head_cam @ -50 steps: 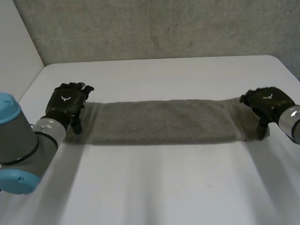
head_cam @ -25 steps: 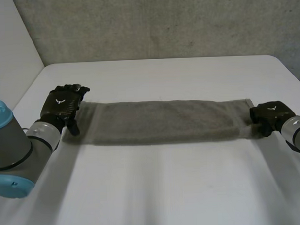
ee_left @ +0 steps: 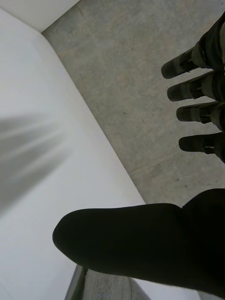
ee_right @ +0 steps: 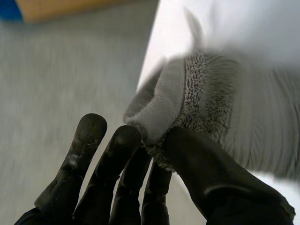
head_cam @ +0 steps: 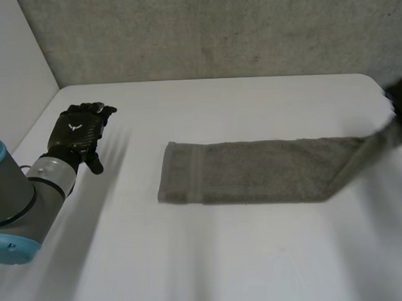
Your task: Fold the towel.
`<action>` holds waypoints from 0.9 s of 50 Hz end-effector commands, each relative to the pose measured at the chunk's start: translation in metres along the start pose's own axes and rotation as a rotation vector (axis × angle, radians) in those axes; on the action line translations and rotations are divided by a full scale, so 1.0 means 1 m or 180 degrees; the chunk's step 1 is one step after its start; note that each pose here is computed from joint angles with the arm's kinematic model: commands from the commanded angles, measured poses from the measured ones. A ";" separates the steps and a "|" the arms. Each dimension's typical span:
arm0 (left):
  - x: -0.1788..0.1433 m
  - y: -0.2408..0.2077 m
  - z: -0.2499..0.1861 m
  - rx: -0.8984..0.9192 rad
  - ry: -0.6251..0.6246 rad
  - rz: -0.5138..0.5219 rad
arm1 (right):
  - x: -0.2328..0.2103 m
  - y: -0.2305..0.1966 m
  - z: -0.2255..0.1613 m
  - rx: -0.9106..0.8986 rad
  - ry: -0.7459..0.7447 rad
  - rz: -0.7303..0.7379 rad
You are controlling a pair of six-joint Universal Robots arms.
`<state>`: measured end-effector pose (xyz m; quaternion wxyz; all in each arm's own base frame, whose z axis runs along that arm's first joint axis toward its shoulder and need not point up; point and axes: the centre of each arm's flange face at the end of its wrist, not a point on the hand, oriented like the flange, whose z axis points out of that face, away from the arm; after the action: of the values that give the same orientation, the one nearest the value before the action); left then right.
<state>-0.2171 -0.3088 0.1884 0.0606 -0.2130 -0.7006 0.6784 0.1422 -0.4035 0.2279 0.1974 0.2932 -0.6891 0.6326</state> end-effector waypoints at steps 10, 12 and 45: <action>0.003 0.000 -0.001 0.0004 0.0023 0.0000 | -0.249 -0.121 -0.127 0.1582 -0.1892 -0.0200; 0.003 -0.001 -0.001 0.0016 0.0031 0.0006 | -0.272 -0.112 -0.137 0.1607 -0.2051 -0.0398; 0.059 -0.037 -0.002 0.0414 0.0499 0.0035 | -0.225 -0.105 -0.137 0.1400 -0.2123 0.0068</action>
<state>-0.2585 -0.2944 0.2058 0.1024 -0.2505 -0.6616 0.6993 0.4066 -0.2064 0.1484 -0.1292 0.5925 -0.4938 0.6233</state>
